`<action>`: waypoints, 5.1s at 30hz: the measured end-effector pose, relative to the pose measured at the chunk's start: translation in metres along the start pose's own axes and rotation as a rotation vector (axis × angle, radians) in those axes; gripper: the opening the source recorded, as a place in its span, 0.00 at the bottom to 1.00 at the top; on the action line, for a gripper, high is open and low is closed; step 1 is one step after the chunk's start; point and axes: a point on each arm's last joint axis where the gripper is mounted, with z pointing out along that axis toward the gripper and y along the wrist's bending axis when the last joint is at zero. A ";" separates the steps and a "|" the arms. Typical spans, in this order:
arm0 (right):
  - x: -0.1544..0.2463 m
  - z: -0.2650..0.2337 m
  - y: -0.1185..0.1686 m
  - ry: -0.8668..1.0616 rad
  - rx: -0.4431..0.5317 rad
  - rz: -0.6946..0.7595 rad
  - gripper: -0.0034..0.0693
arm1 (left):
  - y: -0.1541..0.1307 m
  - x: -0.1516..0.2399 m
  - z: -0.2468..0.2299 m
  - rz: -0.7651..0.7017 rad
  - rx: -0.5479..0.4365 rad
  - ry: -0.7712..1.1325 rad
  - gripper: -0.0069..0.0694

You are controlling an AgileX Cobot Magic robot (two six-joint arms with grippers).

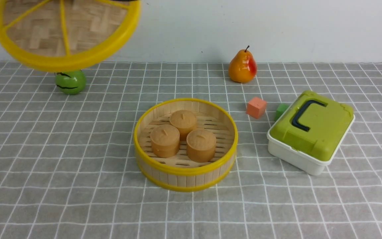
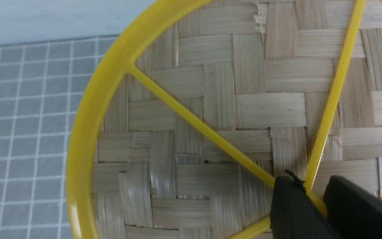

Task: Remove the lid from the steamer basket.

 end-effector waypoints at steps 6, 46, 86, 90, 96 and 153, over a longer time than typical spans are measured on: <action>0.000 0.000 0.000 0.000 0.000 0.000 0.38 | 0.035 0.048 0.062 -0.089 -0.071 0.193 0.23; 0.000 0.000 0.000 0.000 0.000 0.000 0.38 | 0.028 0.074 -0.006 -0.263 0.194 -0.288 0.45; 0.000 0.000 0.000 0.000 0.000 0.000 0.38 | 0.045 0.388 -0.055 -0.133 0.140 -0.484 0.07; 0.000 0.000 0.000 0.000 0.000 0.000 0.38 | 0.048 0.408 -0.035 -0.207 0.128 -0.576 0.07; 0.000 0.000 0.000 0.000 0.000 0.000 0.38 | 0.050 0.428 -0.026 -0.272 0.098 -0.440 0.07; 0.000 0.000 0.000 0.000 0.000 0.000 0.38 | 0.044 0.432 -0.024 -0.247 0.153 -0.391 0.09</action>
